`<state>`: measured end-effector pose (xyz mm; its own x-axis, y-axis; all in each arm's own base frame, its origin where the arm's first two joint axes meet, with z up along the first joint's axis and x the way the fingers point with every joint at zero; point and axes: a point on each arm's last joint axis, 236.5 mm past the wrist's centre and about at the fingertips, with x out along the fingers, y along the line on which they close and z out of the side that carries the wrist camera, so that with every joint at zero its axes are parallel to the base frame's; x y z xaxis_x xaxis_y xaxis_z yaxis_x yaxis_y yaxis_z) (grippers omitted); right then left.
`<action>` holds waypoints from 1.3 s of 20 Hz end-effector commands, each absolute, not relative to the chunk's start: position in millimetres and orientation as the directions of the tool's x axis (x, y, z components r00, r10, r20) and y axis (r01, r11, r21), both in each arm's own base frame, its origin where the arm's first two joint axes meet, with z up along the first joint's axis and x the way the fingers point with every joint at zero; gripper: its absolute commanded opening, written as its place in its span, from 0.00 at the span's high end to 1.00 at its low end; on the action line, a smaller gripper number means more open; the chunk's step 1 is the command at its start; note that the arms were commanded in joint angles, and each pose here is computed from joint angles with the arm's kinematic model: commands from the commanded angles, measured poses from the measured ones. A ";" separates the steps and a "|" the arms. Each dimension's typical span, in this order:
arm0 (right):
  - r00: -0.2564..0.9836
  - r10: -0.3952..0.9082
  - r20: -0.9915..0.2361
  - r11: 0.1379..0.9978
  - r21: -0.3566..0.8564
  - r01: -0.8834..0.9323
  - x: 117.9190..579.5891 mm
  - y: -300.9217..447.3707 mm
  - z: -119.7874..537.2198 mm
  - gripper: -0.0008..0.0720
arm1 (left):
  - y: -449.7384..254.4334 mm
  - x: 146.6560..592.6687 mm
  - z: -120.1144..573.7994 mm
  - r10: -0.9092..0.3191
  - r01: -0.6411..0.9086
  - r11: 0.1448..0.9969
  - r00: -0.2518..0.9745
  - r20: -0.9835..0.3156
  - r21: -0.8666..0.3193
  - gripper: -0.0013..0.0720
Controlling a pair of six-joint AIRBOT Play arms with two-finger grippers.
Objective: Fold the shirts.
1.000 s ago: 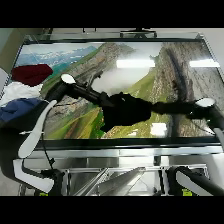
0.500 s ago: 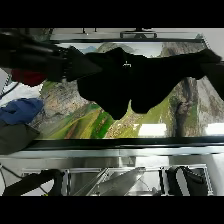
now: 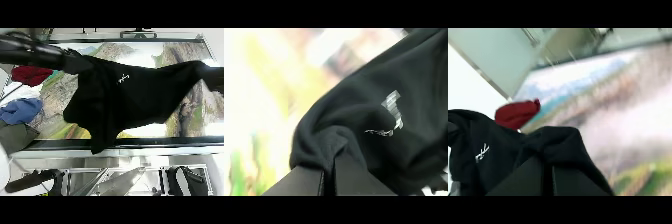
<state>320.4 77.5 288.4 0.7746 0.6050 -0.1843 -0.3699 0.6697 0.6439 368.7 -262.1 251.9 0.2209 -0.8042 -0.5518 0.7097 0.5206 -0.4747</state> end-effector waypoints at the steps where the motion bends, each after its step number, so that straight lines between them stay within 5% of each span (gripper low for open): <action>1: 0.703 0.600 -0.382 0.597 0.799 -0.075 362.4 48.3 141.4 0.95 | -242.6 434.4 124.5 -0.747 0.568 0.603 0.154 -0.647 -0.561 0.87; 2: 0.699 0.567 -0.437 0.597 0.802 0.017 374.2 34.3 91.2 0.95 | -236.9 458.5 91.3 -0.736 0.526 0.630 0.168 -0.655 -0.572 0.56; 3: 0.708 0.508 -0.491 0.617 0.781 0.100 385.4 16.1 46.0 0.95 | -228.9 483.6 67.4 -0.725 0.483 0.659 0.203 -0.658 -0.577 0.37; 4: 0.711 0.444 -0.546 0.643 0.746 0.171 395.6 -3.7 6.6 0.92 | -219.0 505.6 49.7 -0.715 0.445 0.681 0.232 -0.659 -0.582 0.00; 6: 0.694 0.422 -0.584 0.639 0.734 0.229 414.2 -24.0 -39.6 0.42 | -194.3 525.1 27.6 -0.710 0.336 0.699 0.216 -0.671 -0.631 0.01; 7: 0.678 0.460 -0.574 0.626 0.751 0.211 420.1 -23.6 -44.3 0.36 | -183.1 519.0 23.9 -0.714 0.292 0.694 0.166 -0.680 -0.658 0.01; 13: 0.537 0.602 -0.591 0.667 0.742 0.071 417.4 -10.5 -21.1 0.35 | -157.2 417.9 -5.0 -0.695 0.042 0.698 -0.201 -0.691 -0.715 0.02; 18: 0.297 0.740 -0.603 0.573 0.797 0.191 344.9 49.8 -60.8 0.35 | -168.0 285.9 -55.7 -0.565 -0.002 0.791 -0.388 -0.728 -0.612 0.02; 22: 0.257 0.704 -0.662 0.614 0.749 0.249 320.0 69.7 -103.7 0.35 | -179.1 220.6 -96.1 -0.540 -0.046 0.825 -0.361 -0.760 -0.564 0.04; 26: 0.292 0.665 -0.687 0.647 0.726 0.233 333.8 75.9 -109.2 0.35 | -201.9 235.7 -125.9 -0.552 -0.050 0.831 -0.196 -0.810 -0.554 0.04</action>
<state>331.3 72.1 -97.5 0.2804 0.7003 -0.6565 0.2258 0.6166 0.7542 229.8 -192.7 -100.2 -0.3225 -0.5595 -0.7635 -0.0462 0.8149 -0.5777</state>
